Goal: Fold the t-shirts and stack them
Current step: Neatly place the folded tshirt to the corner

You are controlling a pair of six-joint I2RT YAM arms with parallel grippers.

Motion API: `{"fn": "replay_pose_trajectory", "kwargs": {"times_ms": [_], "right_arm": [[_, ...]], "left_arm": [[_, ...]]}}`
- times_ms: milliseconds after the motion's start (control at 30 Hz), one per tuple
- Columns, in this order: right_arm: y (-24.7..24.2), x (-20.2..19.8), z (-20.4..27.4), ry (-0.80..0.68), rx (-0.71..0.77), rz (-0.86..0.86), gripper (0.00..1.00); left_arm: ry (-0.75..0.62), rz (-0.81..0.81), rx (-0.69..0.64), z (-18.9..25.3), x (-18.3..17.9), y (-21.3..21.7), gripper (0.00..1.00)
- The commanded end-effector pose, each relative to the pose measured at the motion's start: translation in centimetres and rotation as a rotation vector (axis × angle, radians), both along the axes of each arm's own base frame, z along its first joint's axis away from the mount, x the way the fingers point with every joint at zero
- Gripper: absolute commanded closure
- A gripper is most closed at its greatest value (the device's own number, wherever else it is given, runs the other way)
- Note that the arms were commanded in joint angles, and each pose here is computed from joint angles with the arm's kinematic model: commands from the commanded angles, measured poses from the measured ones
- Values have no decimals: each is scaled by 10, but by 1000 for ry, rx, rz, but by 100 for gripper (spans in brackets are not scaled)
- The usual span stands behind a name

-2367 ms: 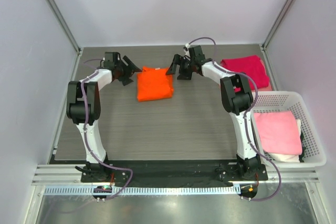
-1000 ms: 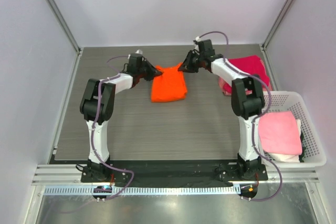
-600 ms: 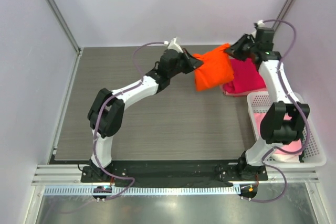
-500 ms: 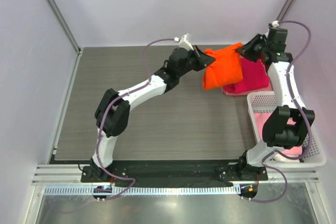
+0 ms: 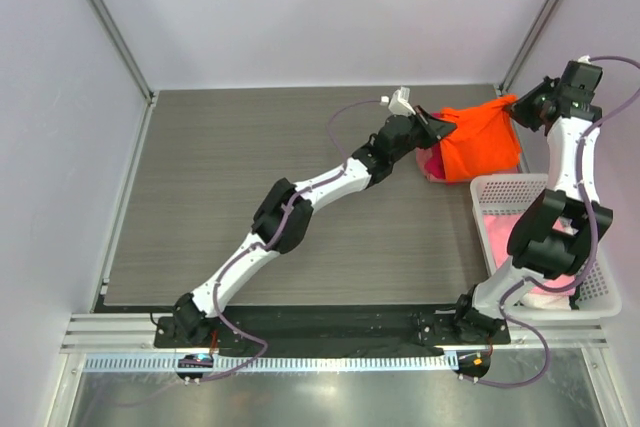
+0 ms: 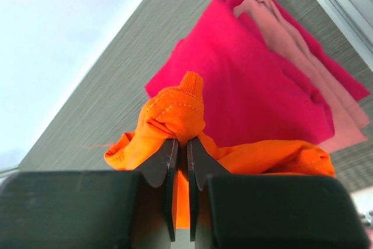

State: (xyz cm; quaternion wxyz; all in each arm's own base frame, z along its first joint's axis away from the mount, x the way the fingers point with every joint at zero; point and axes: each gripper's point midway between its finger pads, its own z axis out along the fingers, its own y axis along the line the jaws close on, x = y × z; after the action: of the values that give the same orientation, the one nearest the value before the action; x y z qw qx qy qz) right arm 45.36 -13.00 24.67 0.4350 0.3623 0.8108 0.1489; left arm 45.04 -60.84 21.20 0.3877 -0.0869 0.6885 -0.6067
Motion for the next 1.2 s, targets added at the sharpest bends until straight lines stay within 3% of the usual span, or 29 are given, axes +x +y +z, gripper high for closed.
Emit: {"fn": "replay_pose_trajectory", "kwargs": {"times_ms": [0,100,200,267,300,333,367,433,467,500,567,600,700,733,833,867,933,967,1033,1067,1167], "right_arm": [[-27,24,18,-72,-73,-33,99],[-26,50,-15,-58,-1,12,99],[-25,78,-35,-101,71,34,99],[-26,102,-34,-187,106,52,93],[-26,112,-32,-216,104,64,58],[-30,120,-18,-244,88,61,38],[-32,126,-24,-230,89,61,26],[-29,127,-8,-232,55,85,20],[-26,125,-2,-230,39,87,19],[-26,118,14,-237,-10,77,19],[-11,109,21,-225,-56,84,19],[-6,97,44,-246,-116,75,19],[18,77,46,-225,-153,96,20],[26,65,50,-226,-168,103,20],[55,43,61,-252,-152,181,21],[62,38,62,-255,-157,209,21],[82,23,66,-266,-168,252,20],[87,17,65,-265,-187,263,20],[105,0,67,-269,-210,276,20],[107,-8,69,-269,-247,265,20],[127,-29,53,-247,-322,263,20]], "left_arm": [[-44,110,-160,37,23,5,100],[-41,222,-131,10,45,14,99],[-94,310,-104,2,59,22,89],[-157,417,-100,10,71,35,51],[-162,442,-97,-2,78,40,38],[-182,437,-95,0,81,42,19],[-193,441,-95,5,90,50,12],[-218,411,-40,14,92,56,2],[-233,414,-17,20,95,63,0],[-271,419,-35,65,88,72,0],[-302,418,95,56,84,80,1],[-339,414,96,96,74,89,0],[-340,398,217,88,63,100,0],[-357,407,213,113,55,110,0],[-310,384,365,76,45,126,0],[-316,388,366,93,38,136,0],[-279,364,448,71,25,148,0],[-290,368,438,92,15,158,0],[-252,367,530,67,5,176,0],[-271,383,520,90,-5,190,0],[-235,413,624,70,-21,224,1]]}}
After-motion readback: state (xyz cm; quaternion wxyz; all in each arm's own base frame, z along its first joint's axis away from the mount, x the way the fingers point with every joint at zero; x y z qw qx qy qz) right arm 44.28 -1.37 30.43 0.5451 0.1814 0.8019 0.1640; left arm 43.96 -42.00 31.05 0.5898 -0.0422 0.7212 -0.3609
